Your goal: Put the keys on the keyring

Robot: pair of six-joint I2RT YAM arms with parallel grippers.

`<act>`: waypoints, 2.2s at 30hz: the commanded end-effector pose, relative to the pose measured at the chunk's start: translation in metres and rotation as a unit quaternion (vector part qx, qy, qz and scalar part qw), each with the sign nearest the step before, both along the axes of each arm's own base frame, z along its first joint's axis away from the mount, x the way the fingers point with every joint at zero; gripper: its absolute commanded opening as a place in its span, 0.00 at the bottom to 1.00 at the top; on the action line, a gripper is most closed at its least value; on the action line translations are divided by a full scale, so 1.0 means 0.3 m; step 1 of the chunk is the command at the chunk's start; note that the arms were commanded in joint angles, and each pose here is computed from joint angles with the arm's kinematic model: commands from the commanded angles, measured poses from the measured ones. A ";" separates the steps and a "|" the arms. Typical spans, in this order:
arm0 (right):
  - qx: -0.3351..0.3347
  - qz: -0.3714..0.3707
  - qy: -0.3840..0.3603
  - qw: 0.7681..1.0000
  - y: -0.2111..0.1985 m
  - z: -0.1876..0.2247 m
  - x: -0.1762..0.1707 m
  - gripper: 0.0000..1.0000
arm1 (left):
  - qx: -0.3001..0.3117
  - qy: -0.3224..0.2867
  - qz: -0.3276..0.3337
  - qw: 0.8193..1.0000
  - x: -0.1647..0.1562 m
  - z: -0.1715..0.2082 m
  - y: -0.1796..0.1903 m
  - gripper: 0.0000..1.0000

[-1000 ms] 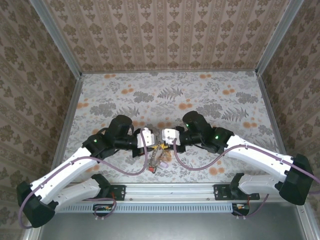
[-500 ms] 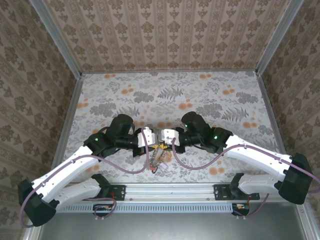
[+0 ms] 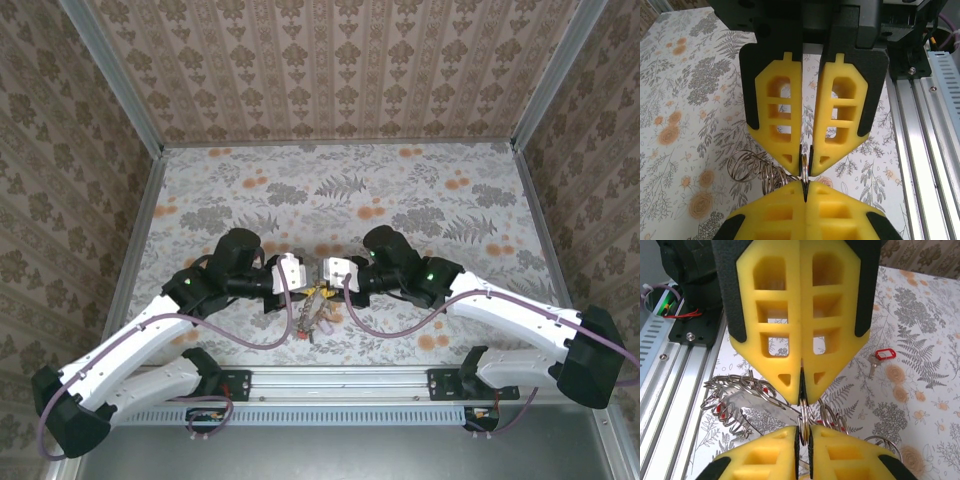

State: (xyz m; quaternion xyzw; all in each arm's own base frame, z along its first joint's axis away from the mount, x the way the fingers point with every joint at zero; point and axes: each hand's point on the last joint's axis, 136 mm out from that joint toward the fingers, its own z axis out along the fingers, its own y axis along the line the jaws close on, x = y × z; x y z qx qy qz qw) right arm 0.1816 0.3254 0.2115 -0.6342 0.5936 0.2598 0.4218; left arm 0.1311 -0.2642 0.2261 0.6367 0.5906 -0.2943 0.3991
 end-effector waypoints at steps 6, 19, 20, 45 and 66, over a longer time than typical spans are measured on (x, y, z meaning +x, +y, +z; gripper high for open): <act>0.028 0.006 0.000 1.000 0.012 0.035 -0.008 0.12 | -0.028 -0.002 -0.009 1.000 -0.003 0.045 -0.013 0.00; 0.217 -0.037 -0.005 0.975 -0.029 0.219 0.030 0.00 | -0.101 0.002 0.006 0.995 -0.009 0.101 0.016 0.24; 0.233 -0.035 -0.007 0.972 -0.035 0.234 0.026 0.00 | -0.103 0.002 0.004 0.995 -0.013 0.098 0.016 0.23; 0.237 0.019 -0.028 0.971 -0.007 0.234 -0.014 0.00 | -0.143 -0.008 0.014 0.990 0.024 0.174 -0.015 0.26; 0.185 0.021 -0.065 0.980 -0.028 0.153 -0.013 0.00 | -0.111 0.116 0.258 0.953 0.312 0.073 0.160 0.34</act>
